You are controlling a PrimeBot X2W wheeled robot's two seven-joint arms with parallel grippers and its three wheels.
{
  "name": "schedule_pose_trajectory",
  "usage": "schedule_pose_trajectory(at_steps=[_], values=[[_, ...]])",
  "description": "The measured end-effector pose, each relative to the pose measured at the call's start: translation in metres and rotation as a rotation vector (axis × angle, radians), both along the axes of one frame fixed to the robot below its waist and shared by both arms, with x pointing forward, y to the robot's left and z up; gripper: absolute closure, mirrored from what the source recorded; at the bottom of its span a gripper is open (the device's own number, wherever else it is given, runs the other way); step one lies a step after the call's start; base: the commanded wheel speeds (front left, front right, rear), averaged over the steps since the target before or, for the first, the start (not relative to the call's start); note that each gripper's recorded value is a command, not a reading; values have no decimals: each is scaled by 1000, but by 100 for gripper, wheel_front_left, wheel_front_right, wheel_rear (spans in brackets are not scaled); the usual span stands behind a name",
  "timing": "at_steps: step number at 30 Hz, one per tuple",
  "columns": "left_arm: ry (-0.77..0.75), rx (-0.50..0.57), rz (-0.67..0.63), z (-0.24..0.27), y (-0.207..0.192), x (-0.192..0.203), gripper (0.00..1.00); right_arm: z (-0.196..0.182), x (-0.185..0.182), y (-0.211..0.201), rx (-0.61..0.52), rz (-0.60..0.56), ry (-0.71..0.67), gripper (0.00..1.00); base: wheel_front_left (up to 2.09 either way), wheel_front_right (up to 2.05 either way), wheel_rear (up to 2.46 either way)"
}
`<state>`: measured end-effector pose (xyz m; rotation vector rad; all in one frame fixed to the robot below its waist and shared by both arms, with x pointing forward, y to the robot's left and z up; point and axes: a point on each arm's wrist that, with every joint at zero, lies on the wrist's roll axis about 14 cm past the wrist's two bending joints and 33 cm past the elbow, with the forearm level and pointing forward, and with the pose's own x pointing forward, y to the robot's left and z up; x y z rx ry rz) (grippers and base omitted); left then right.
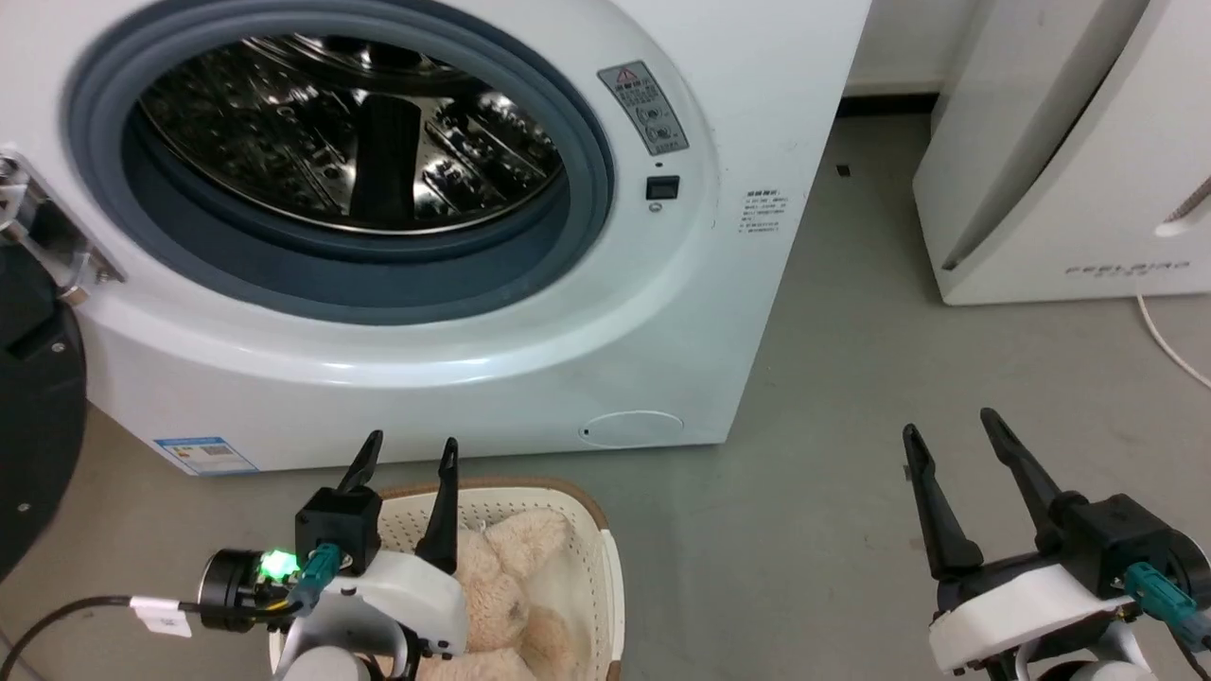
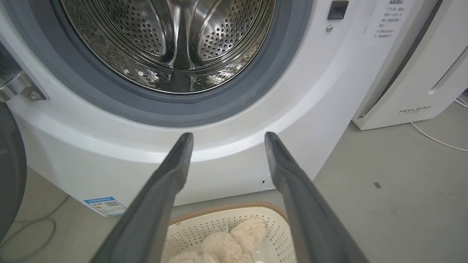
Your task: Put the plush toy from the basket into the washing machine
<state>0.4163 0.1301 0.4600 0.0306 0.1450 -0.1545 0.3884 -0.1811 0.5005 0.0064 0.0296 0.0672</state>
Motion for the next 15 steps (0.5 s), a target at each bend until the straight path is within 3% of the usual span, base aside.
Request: schedule_pose_trajectory(at_steps=[15], values=[[139, 19, -88, -55, -19, 29, 0, -16, 13, -13, 18, -38, 22, 0, 0, 0, 0]])
